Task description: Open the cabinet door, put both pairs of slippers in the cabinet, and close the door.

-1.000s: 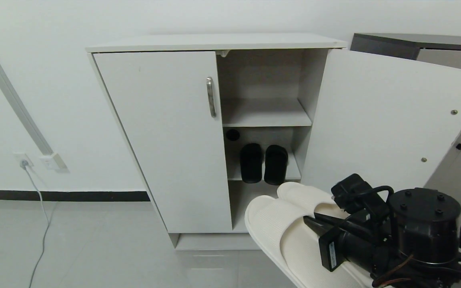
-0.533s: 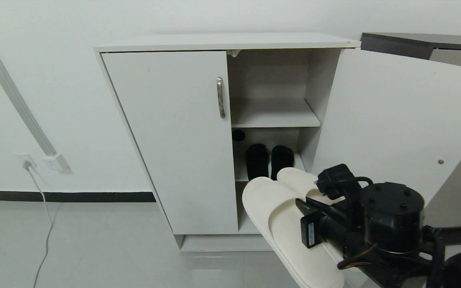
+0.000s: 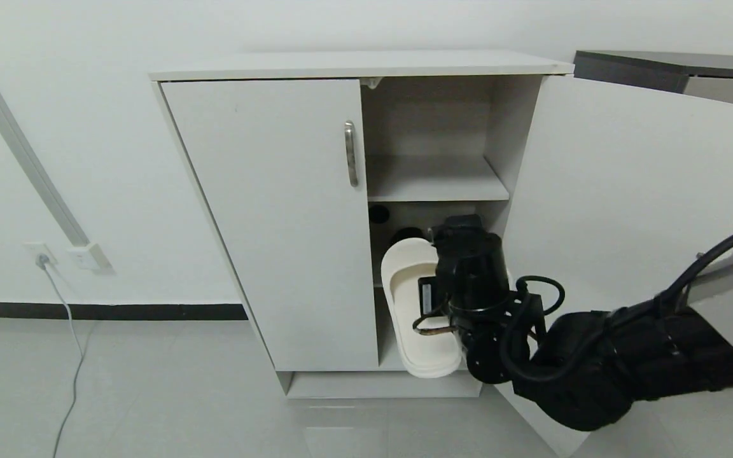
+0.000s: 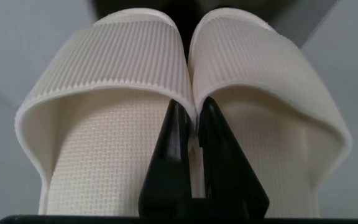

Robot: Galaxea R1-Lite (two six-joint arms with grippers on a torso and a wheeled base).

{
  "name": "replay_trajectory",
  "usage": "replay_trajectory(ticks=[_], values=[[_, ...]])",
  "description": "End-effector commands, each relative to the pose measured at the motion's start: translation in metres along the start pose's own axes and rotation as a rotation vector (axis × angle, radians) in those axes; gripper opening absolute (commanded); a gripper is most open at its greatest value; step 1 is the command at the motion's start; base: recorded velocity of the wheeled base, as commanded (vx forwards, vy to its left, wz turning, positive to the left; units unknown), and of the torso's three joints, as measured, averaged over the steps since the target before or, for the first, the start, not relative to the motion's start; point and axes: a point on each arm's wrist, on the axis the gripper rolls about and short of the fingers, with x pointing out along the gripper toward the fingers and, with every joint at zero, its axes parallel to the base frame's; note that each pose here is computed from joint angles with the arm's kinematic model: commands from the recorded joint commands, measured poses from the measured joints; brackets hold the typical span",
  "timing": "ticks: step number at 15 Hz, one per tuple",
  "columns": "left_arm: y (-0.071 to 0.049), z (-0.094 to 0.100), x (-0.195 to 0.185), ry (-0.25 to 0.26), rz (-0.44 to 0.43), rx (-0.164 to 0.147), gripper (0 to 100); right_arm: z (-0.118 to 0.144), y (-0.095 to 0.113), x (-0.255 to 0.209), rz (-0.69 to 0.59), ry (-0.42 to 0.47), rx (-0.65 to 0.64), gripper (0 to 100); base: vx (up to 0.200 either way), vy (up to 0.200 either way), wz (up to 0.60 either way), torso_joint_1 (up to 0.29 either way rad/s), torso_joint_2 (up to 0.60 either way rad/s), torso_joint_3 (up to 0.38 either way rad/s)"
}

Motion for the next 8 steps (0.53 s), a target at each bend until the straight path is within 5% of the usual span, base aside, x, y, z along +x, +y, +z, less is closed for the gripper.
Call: replay_trajectory(ticks=[1, 5, 8], values=[[0.0, 0.0, 0.0, 0.001, 0.0, -0.001, 0, 0.034, 0.007, 0.01, -0.064, -0.04, 0.038, 0, 0.0, 0.0, 0.0, 0.0, 0.0, 0.0], [0.0, 0.0, 0.0, 0.001, 0.0, 0.0, 0, 0.077, 0.003, -0.003, -0.064, -0.058, 0.038, 0, 0.0, 0.0, 0.0, 0.0, 0.0, 0.0], [0.0, 0.0, 0.0, 0.0, 0.003, 0.0, 0, 0.08, 0.004, -0.003, -0.062, -0.062, 0.034, 0, 0.0, 0.0, 0.0, 0.0, 0.0, 0.0]])
